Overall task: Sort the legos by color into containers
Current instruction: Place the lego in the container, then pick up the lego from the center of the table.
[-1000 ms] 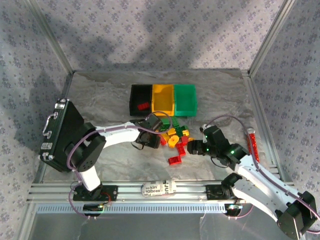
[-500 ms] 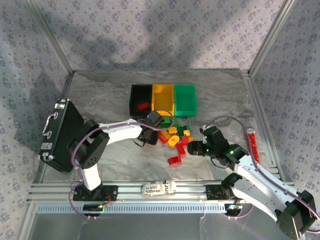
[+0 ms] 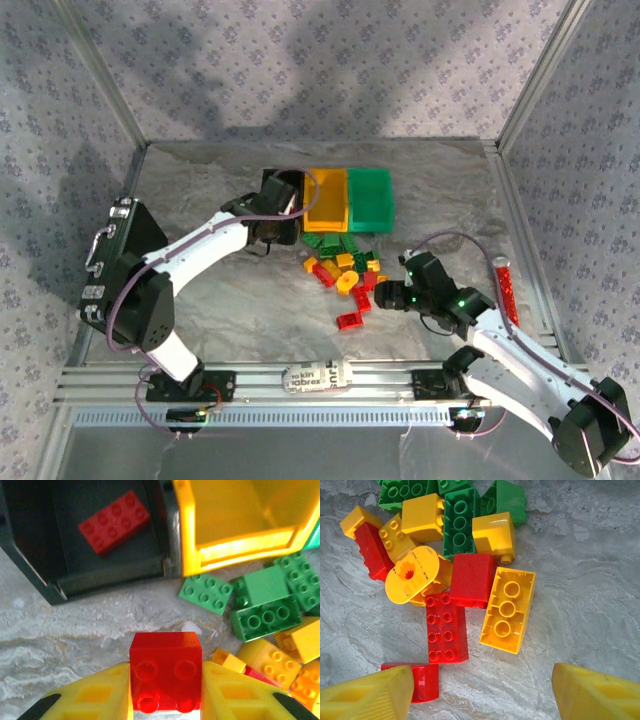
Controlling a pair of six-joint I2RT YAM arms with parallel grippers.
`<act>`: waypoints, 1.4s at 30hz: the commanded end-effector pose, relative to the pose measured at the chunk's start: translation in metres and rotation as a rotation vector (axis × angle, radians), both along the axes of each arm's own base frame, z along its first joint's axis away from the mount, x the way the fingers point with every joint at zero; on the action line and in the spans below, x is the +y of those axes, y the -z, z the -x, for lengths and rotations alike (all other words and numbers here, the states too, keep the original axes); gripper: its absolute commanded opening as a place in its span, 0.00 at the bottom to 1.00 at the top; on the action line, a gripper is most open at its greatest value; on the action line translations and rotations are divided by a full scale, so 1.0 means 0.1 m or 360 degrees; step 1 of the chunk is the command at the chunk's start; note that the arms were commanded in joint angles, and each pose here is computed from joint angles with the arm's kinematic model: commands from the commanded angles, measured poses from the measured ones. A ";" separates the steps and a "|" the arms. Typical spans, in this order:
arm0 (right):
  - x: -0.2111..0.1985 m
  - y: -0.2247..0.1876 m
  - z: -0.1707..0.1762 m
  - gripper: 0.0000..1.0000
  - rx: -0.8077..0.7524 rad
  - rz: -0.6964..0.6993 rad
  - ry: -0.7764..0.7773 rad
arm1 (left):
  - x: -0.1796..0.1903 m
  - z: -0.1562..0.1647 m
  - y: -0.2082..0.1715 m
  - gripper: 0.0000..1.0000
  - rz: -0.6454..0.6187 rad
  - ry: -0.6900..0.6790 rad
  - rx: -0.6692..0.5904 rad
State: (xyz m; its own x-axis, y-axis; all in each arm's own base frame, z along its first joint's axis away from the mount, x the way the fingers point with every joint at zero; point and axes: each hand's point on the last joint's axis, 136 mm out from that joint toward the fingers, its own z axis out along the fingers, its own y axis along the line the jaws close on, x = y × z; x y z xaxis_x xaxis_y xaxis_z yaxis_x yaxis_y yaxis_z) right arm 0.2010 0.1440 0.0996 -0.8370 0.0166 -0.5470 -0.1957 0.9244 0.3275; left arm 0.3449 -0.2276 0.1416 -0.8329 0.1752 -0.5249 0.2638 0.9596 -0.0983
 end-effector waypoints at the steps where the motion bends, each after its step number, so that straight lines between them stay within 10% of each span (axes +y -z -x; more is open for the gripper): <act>1: -0.05 0.05 0.01 0.75 0.0018 0.0003 0.0044 | 0.00 -0.01 -0.04 0.32 -0.0048 0.0075 0.0040; 12: -0.05 0.02 0.00 0.75 0.0016 0.0003 0.0036 | 0.16 -0.73 -0.17 0.34 -0.0079 -0.0020 0.0005; 16: -0.06 0.01 0.02 0.75 0.0025 0.0010 0.0034 | 0.12 -0.81 -0.22 0.83 -0.0086 -0.0031 0.0010; 18: -0.07 0.01 0.02 0.75 0.0021 0.0011 0.0036 | 0.08 -0.74 -0.30 0.89 -0.0091 -0.0026 -0.0027; 29: -0.06 0.06 0.04 0.75 0.0029 -0.0014 0.0041 | -0.36 0.34 -0.07 0.82 -0.0068 0.0214 0.0053; 42: -0.07 0.04 0.05 0.73 0.0030 -0.0056 0.0085 | -0.71 0.90 0.64 0.71 0.0352 -0.0275 0.0320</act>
